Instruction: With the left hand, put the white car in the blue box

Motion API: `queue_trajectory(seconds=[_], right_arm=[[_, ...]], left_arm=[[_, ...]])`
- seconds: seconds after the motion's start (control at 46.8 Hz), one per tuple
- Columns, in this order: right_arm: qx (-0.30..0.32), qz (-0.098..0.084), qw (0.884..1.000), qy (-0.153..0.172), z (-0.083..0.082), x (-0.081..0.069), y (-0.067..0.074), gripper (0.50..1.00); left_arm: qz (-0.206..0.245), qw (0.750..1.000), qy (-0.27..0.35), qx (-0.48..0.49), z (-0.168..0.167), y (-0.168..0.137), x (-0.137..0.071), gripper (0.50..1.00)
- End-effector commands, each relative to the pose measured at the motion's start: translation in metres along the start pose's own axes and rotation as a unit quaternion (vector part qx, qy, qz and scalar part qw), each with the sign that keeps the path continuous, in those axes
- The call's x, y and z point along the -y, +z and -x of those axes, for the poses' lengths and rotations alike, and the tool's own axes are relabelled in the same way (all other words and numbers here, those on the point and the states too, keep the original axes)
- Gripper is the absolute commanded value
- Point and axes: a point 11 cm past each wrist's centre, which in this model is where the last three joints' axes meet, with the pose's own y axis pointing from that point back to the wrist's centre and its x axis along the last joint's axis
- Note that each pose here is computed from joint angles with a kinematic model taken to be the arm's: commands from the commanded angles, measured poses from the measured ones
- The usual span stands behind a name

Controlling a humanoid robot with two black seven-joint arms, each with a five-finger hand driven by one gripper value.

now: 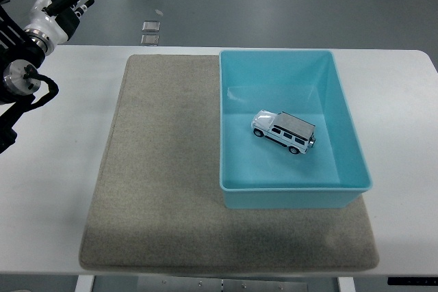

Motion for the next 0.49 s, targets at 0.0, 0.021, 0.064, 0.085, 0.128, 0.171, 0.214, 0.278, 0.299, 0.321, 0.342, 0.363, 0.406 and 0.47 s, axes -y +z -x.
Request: queue_trajectory(seconds=[0.0, 0.021, 0.064, 0.085, 0.128, 0.171, 0.214, 0.278, 0.299, 0.321, 0.342, 0.363, 0.406, 0.47], right_arm=[[0.0, 0.0, 1.0, 0.0, 0.0, 0.0, 0.0, 0.936], [0.0, 0.0, 1.0, 0.0, 0.0, 0.0, 0.0, 0.936], [0.0, 0.0, 1.0, 0.0, 0.0, 0.0, 0.0, 0.936], [0.0, 0.0, 1.0, 0.0, 0.0, 0.0, 0.0, 0.936], [0.0, 0.0, 1.0, 0.0, 0.0, 0.0, 0.0, 0.936], [0.0, 0.0, 1.0, 0.0, 0.0, 0.0, 0.0, 0.936], [0.0, 0.0, 1.0, 0.0, 0.0, 0.0, 0.0, 0.936], [0.0, 0.0, 1.0, 0.0, 0.0, 0.0, 0.0, 0.936], [0.0, 0.0, 1.0, 0.0, 0.0, 0.0, 0.0, 0.936], [0.0, 0.0, 1.0, 0.0, 0.0, 0.0, 0.0, 0.936], [0.0, 0.0, 1.0, 0.0, 0.0, 0.0, 0.0, 0.936], [0.0, 0.0, 1.0, 0.0, 0.0, 0.0, 0.0, 0.936], [0.0, 0.0, 1.0, 0.0, 0.0, 0.0, 0.0, 0.936], [0.0, 0.0, 1.0, 0.0, 0.0, 0.0, 0.0, 0.936]], left_arm=[[0.001, 1.0, -0.015, -0.016, -0.008, -0.006, -0.006, 1.0], [0.0, 1.0, -0.016, -0.018, -0.009, -0.007, -0.008, 1.0], [0.0, 1.0, -0.016, -0.02, -0.011, -0.009, -0.009, 1.0], [-0.001, 1.0, -0.015, -0.02, -0.012, -0.01, -0.01, 1.0], [-0.003, 1.0, -0.015, -0.021, -0.013, -0.013, -0.011, 1.0], [-0.004, 1.0, -0.015, -0.022, -0.015, -0.015, -0.012, 0.999], [-0.004, 1.0, -0.016, -0.023, -0.015, -0.015, -0.012, 1.0], [-0.001, 1.0, -0.017, -0.02, -0.016, -0.016, -0.013, 0.999], [0.001, 1.0, -0.017, -0.019, -0.016, -0.016, -0.013, 0.999], [0.004, 1.0, -0.017, -0.02, -0.016, -0.015, -0.013, 1.0], [0.006, 1.0, -0.018, -0.02, -0.016, -0.014, -0.013, 0.999], [0.006, 1.0, -0.018, -0.02, -0.016, -0.014, -0.014, 1.0], [0.005, 1.0, -0.022, -0.019, -0.015, -0.014, -0.014, 0.999], [0.005, 0.999, -0.029, -0.021, -0.014, -0.015, -0.014, 0.999]])
